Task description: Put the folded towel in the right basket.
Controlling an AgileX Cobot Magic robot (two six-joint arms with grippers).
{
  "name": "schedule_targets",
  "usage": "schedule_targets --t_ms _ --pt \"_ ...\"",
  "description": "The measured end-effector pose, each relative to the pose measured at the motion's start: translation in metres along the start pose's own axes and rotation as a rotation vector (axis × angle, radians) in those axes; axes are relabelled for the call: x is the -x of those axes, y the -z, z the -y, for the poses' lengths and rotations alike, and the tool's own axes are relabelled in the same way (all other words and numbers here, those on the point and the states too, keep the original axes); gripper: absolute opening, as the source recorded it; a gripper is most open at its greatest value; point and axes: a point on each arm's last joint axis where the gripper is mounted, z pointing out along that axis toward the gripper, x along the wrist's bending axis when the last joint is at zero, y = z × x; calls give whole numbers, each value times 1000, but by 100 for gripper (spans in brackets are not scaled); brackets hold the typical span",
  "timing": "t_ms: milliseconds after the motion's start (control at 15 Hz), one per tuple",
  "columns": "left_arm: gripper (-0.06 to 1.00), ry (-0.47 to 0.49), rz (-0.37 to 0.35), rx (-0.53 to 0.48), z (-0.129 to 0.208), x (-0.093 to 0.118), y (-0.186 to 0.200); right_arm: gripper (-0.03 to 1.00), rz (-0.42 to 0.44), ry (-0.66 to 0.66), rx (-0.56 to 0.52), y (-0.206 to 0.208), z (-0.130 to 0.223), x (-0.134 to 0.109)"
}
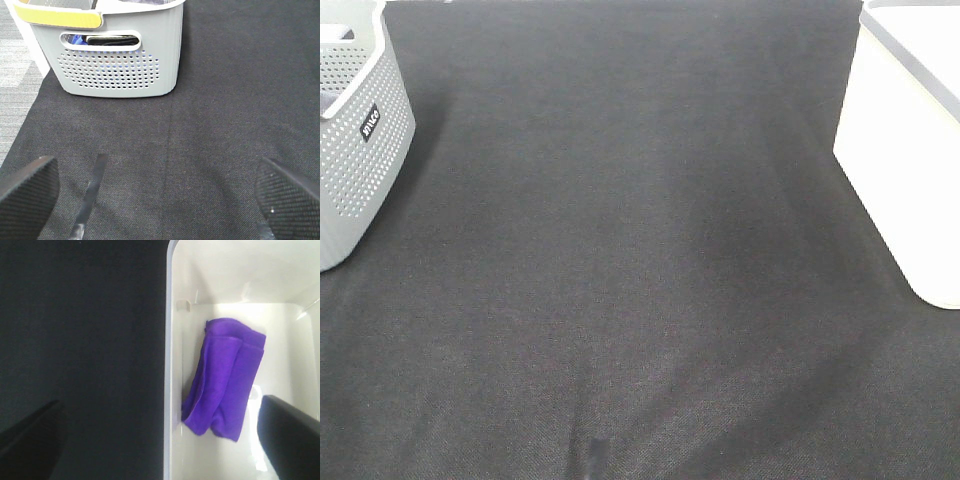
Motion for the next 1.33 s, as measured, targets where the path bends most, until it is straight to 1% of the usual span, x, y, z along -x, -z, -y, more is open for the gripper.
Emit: schedule_targets --t_ms 67,133,200,267,400,467,600,733,867,933,1000,1067,1200,1333 --pt "99 0 0 0 0 0 0 98 -8 -8 -7 8 8 -1" --pt "99 0 0 0 0 0 0 98 -14 -12 -15 29 29 -4" --pt "99 0 0 0 0 0 0 98 -15 -13 -22 37 39 -5" --pt "99 0 0 0 0 0 0 98 -17 -16 -24 59 77 -7" --pt "99 0 0 0 0 0 0 98 -12 -8 30 95 130 -11" --pt "99 0 0 0 0 0 0 98 -14 -8 26 104 158 -13" --pt "99 0 0 0 0 0 0 98 -54 -21 68 125 207 -19" --pt "99 0 0 0 0 0 0 98 -95 -21 143 144 254 -26" --pt "99 0 0 0 0 0 0 98 -97 -9 228 155 300 -29" --pt "99 0 0 0 0 0 0 98 -97 -9 228 155 300 -29" --pt "99 0 0 0 0 0 0 98 -87 1 288 158 330 -29" --pt "99 0 0 0 0 0 0 98 -74 8 320 156 346 -29" --pt "99 0 0 0 0 0 0 98 -54 20 382 156 371 -28" --pt "99 0 0 0 0 0 0 98 -44 46 408 152 386 -28"
